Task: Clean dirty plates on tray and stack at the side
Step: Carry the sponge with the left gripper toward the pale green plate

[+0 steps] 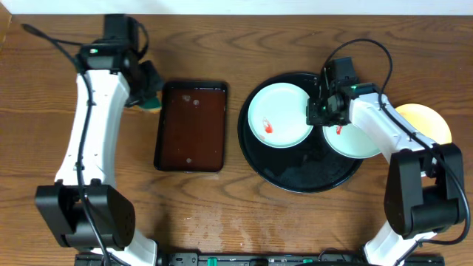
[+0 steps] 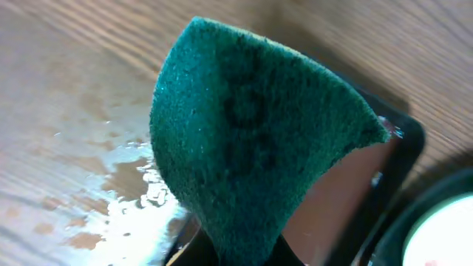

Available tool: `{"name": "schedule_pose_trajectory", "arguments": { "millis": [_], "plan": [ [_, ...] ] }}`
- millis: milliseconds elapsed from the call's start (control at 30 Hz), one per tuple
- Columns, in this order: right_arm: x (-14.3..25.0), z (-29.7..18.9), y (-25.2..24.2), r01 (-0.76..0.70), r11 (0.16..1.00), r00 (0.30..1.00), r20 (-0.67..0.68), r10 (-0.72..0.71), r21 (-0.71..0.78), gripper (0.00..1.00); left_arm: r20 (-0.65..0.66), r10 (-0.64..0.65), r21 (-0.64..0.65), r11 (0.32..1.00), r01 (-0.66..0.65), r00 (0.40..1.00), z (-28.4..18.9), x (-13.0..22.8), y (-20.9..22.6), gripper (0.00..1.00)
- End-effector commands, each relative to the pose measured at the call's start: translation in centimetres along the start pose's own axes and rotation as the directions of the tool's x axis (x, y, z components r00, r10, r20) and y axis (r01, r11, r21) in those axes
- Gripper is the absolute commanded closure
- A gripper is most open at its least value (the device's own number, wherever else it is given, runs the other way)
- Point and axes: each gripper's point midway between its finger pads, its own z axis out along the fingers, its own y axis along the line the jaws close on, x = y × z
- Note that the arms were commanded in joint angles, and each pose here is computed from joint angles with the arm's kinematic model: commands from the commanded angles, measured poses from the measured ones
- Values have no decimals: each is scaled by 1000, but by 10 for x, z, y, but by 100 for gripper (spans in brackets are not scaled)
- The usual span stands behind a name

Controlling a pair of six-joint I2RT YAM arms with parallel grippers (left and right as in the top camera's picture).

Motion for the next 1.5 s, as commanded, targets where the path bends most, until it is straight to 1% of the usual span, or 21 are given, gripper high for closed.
{"name": "schedule_pose_trajectory", "arguments": {
  "millis": [0, 33, 67, 133, 167, 200, 233, 367, 500, 600, 667, 733, 967, 1000, 1133, 1167, 1233, 1367, 1467],
  "plan": [
    [-1, 1, 4, 0, 1000, 1000, 3, 0, 1, 99, -12, 57, 11, 998, -56, 998, 2, 10, -14, 93],
    [-1, 1, 4, 0, 1000, 1000, 1, 0, 2, 99, -12, 70, 16, 997, -70, 997, 1, 12, -19, 92],
    [-1, 1, 4, 1, 1000, 1000, 1, -1, 2, 96, -12, 81, 20, 997, -80, 997, 1, 14, -23, 92],
    [-2, 1, 4, 25, 1000, 1000, 5, -25, 1, 80, -12, 105, 29, 994, -105, 994, 1, 18, -32, 92],
    [-4, 1, 5, 53, 999, 999, 13, -53, -1, 66, -11, 114, 32, 993, -113, 993, 2, 20, -36, 92],
    [-5, 1, 6, 84, 996, 996, 17, -83, -7, 57, -12, 125, 36, 992, -125, 992, 3, 21, -41, 92],
    [-6, 0, 8, 111, 994, 994, 19, -110, -20, 56, -13, 131, 38, 991, -131, 991, 4, 23, -43, 92],
    [-21, -18, 9, 101, 993, 995, 24, -100, -54, 56, -25, 156, 41, 987, -155, 987, 10, 28, -53, 92],
    [-43, -34, 6, 138, 989, 988, 75, -133, -56, 57, -36, 170, 56, 984, -168, 985, 17, 31, -61, 92],
    [-52, -34, 6, 141, 989, 985, 107, -134, -55, 60, -34, 183, 72, 981, -180, 982, 20, 33, -70, 92],
    [-54, -27, 6, 151, 987, 983, 110, -144, -55, 62, -30, 194, 77, 979, -191, 981, 20, 34, -74, 92],
    [-55, -16, 5, 151, 987, 984, 102, -145, -51, 62, -26, 203, 82, 976, -200, 979, 20, 36, -78, 92],
    [-40, 40, -4, 141, 989, 990, 12, -140, -45, 62, -30, 211, 83, 975, -207, 977, 20, 38, -80, 92],
    [-38, 46, -5, 138, 989, 990, 1, -138, -44, 64, -30, 211, 83, 975, -207, 977, 20, 38, -80, 92],
    [-33, 55, -8, 133, 990, 991, -22, -134, -42, 79, -30, 211, 83, 975, -207, 977, 20, 38, -80, 92],
    [-33, 55, -8, 133, 990, 991, -22, -134, -42, 79, -30, 211, 83, 975, -207, 977, 20, 38, -80, 92],
    [-35, 52, -7, 134, 990, 991, -15, -135, -43, 79, -30, 211, 83, 975, -207, 977, 20, 38, -80, 92],
    [-40, 44, -5, 139, 989, 990, 6, -139, -44, 71, -30, 211, 83, 975, -208, 977, 20, 38, -80, 92],
    [-41, 39, -4, 140, 989, 990, 13, -140, -45, 71, -30, 211, 83, 975, -208, 977, 20, 38, -80, 92]
  ]
}}
